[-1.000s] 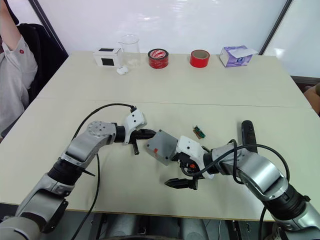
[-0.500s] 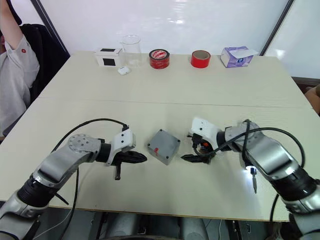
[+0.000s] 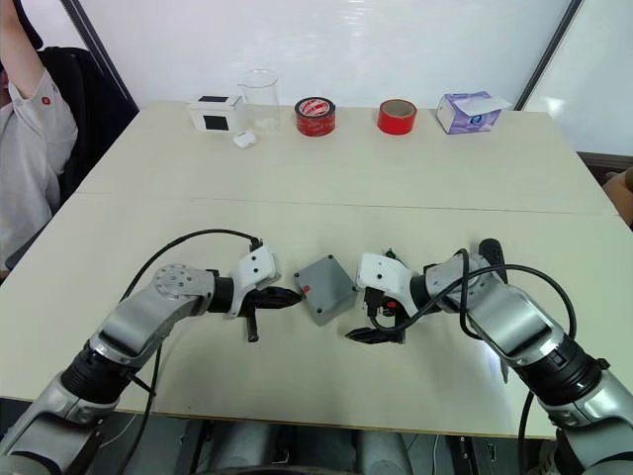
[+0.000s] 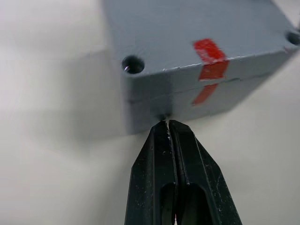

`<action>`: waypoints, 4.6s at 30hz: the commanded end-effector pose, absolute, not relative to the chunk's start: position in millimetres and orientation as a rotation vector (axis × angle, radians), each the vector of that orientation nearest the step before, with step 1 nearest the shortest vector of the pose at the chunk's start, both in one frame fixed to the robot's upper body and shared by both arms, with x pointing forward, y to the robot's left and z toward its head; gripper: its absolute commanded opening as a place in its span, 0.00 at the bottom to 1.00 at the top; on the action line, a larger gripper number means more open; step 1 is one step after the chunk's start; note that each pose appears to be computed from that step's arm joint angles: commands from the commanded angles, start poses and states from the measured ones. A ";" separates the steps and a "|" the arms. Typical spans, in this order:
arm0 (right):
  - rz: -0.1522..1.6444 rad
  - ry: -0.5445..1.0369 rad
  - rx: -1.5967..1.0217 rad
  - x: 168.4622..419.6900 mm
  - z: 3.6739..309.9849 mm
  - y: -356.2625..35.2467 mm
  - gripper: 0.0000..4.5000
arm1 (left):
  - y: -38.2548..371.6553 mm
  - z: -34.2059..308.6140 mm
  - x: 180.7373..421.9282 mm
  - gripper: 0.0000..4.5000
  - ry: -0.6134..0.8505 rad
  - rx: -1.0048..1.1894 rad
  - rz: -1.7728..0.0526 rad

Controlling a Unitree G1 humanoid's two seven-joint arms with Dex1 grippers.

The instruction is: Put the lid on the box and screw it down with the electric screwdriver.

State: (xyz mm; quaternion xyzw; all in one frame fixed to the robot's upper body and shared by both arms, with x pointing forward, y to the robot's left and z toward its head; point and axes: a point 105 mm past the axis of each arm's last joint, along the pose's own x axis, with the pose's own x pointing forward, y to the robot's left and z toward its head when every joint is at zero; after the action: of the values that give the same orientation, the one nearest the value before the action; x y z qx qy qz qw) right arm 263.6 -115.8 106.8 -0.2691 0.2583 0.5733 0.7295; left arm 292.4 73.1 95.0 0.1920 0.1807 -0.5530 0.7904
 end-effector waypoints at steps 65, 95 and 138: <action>0.742 0.453 -0.246 275.3 113.7 -189.4 0.24 | 78.4 155.5 272.2 0.00 0.300 0.338 -1.331; 0.710 0.436 -0.227 279.9 126.9 -197.9 0.35 | 80.8 153.8 274.7 0.00 0.304 0.327 -1.314; 0.726 0.467 -0.242 275.1 112.5 -192.1 0.01 | 84.2 146.8 275.8 0.00 0.329 0.343 -1.303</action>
State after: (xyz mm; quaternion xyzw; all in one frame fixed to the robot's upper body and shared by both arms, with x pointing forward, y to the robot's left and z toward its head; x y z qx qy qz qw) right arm 273.0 -193.5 102.8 -0.1056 0.2466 0.3495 0.8977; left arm 277.0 84.7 143.3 0.1505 0.1623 -0.5968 0.7712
